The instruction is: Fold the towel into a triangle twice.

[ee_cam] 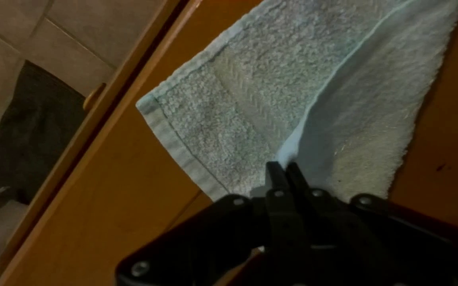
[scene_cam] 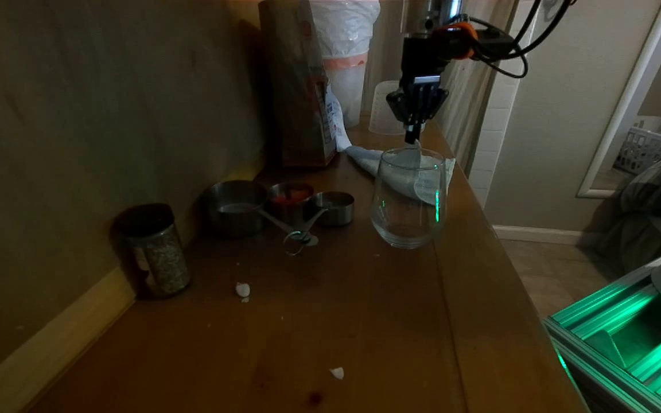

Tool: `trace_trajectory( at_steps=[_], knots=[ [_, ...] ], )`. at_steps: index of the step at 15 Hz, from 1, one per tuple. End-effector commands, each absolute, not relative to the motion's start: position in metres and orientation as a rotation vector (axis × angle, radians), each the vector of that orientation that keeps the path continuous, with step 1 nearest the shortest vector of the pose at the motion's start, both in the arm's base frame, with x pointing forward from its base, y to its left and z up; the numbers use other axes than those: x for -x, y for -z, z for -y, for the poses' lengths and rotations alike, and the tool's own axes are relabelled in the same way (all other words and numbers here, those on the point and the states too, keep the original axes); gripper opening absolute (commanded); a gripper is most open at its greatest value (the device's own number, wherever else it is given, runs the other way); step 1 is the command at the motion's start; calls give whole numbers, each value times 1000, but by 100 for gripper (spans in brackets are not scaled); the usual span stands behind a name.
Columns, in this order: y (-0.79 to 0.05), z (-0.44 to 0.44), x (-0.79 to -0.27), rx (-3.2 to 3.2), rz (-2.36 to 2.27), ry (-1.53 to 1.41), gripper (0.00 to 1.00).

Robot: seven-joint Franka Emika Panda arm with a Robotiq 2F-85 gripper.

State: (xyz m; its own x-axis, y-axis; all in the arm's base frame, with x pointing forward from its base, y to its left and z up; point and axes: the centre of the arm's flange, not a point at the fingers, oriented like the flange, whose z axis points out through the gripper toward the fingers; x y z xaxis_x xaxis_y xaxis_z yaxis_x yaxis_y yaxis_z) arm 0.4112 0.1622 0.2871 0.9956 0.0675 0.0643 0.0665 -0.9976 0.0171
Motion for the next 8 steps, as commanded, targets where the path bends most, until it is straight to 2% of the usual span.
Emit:
trace_trajectory(
  at_steps=[1,8],
  knots=[
    [-302,-143,-394,-3147,-79,-121,3],
    [-313,-120,-383,-3156,-9,-160,3]
  ],
)
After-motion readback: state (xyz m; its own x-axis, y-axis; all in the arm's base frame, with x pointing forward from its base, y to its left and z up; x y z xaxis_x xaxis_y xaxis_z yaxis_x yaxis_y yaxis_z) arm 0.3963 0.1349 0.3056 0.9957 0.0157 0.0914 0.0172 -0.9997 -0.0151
